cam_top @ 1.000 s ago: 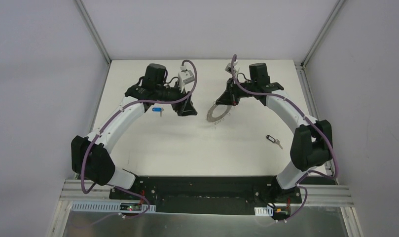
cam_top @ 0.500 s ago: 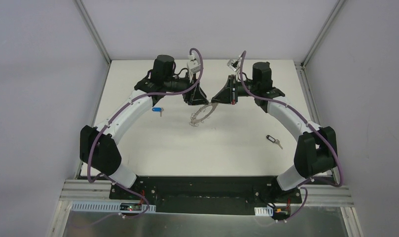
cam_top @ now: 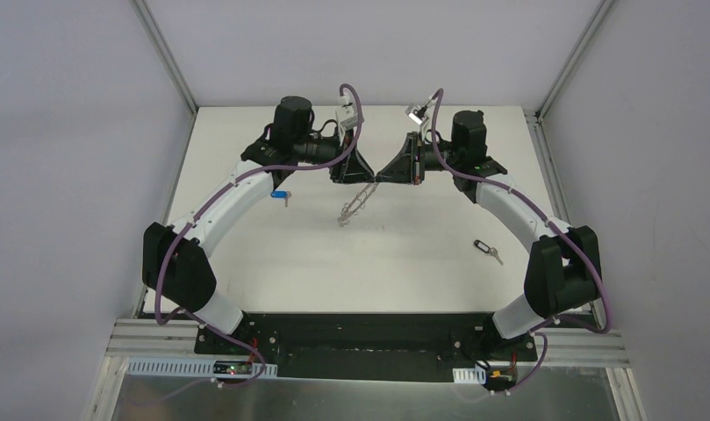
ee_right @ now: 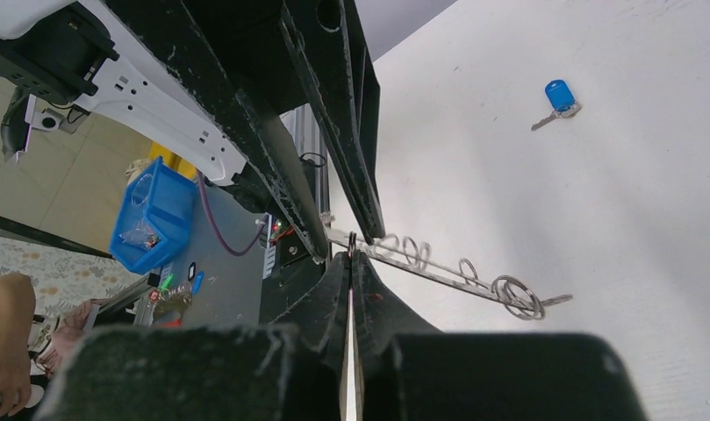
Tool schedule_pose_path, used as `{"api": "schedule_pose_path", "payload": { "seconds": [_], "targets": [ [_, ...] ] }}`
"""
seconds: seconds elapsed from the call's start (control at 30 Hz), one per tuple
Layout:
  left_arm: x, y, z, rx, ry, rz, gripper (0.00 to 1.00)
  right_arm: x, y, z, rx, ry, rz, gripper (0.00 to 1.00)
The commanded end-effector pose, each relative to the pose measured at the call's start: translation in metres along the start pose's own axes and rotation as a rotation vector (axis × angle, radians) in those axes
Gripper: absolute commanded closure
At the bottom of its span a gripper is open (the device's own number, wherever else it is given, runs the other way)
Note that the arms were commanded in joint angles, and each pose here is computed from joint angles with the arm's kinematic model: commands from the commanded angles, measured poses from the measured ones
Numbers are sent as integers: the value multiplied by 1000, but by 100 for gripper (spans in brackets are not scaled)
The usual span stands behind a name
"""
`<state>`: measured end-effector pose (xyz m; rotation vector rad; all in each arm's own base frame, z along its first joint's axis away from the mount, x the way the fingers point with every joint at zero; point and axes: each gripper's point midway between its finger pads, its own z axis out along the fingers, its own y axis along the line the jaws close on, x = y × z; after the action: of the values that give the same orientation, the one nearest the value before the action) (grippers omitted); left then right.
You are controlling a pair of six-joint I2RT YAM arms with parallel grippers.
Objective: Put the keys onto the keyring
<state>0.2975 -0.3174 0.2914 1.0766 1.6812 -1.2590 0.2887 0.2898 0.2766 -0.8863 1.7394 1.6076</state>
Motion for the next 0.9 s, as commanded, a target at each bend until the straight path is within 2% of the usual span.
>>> {"api": "schedule_pose_path", "payload": {
  "seconds": [0.0, 0.57, 0.67, 0.77, 0.87],
  "targets": [
    [-8, -11, 5, 56, -24, 35, 76, -14, 25, -4, -52, -20, -94, 100],
    [2, -11, 6, 71, -9, 34, 81, -14, 24, -5, -52, -25, -87, 100],
    [-1, -11, 7, 73, -14, 13, 88, -14, 22, -5, -52, -28, -83, 100],
    [-1, -10, 7, 71, -13, 9, 100, -13, 21, -5, -50, -28, -81, 100],
    [0, -10, 6, 60, -9, 2, 100, -11, 18, -5, -40, -32, -79, 100]
  ]
}}
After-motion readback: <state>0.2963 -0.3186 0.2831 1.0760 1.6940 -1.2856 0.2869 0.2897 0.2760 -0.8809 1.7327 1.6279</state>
